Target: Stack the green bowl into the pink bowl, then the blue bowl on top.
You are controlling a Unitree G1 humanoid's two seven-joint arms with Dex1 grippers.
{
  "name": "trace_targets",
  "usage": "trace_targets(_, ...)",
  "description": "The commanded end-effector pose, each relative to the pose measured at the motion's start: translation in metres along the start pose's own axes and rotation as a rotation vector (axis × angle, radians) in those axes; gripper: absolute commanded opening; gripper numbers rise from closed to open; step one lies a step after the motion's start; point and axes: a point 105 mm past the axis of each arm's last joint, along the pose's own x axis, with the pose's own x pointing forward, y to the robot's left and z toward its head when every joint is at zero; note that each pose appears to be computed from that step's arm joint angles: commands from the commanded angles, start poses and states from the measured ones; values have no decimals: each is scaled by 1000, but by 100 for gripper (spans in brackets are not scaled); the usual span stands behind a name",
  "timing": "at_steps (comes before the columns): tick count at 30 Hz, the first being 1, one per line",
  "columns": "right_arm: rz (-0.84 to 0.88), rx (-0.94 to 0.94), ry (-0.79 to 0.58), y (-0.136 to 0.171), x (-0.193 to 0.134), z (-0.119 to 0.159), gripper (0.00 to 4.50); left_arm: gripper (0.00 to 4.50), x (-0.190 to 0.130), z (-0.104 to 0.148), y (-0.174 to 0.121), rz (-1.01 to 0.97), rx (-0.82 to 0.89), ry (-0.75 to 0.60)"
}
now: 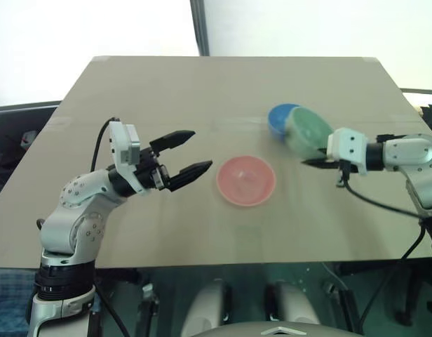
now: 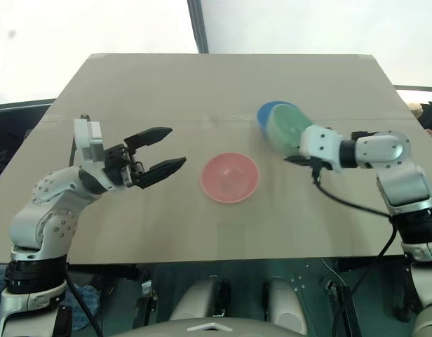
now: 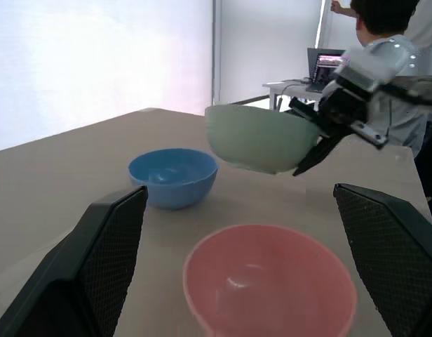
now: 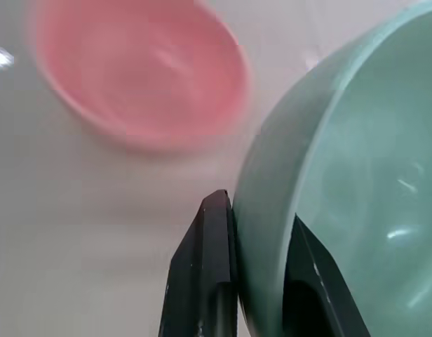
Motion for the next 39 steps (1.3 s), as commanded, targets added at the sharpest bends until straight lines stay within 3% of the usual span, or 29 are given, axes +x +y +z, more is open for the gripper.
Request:
trace_targets(1, 82, -73, -61, 19, 4, 35, 10, 450, -2, 5, 0, -5, 36, -4)
trace_targets(8, 99, -165, -22, 29, 22, 46, 10, 450, 1, 3, -1, -22, 25, 0)
trace_targets(15, 30, -284, -5, 15, 46, 57, 10, 450, 4, 3, 1, -32, 24, 1)
trace_targets(21, 71, -327, -48, 27, 65, 73, 10, 450, 5, 2, 1, -34, 23, 1)
trace_targets(28, 88, -324, -34, 26, 73, 74, 10, 450, 6, 0, -1, -37, 19, 1)
trace_targets(29, 88, -322, -31, 26, 73, 73, 85, 450, 6, 0, -1, -37, 19, 0)
trace_targets(30, 83, -317, -26, 24, 72, 72, 107, 450, 6, 0, -1, -37, 18, 0)
trace_targets(33, 22, -271, -42, 12, 68, 75, 234, 450, 6, 0, -1, -37, 15, -1)
trace_targets(39, 29, -92, -132, 7, 50, 90, 234, 450, 6, 0, -3, -39, 12, -3)
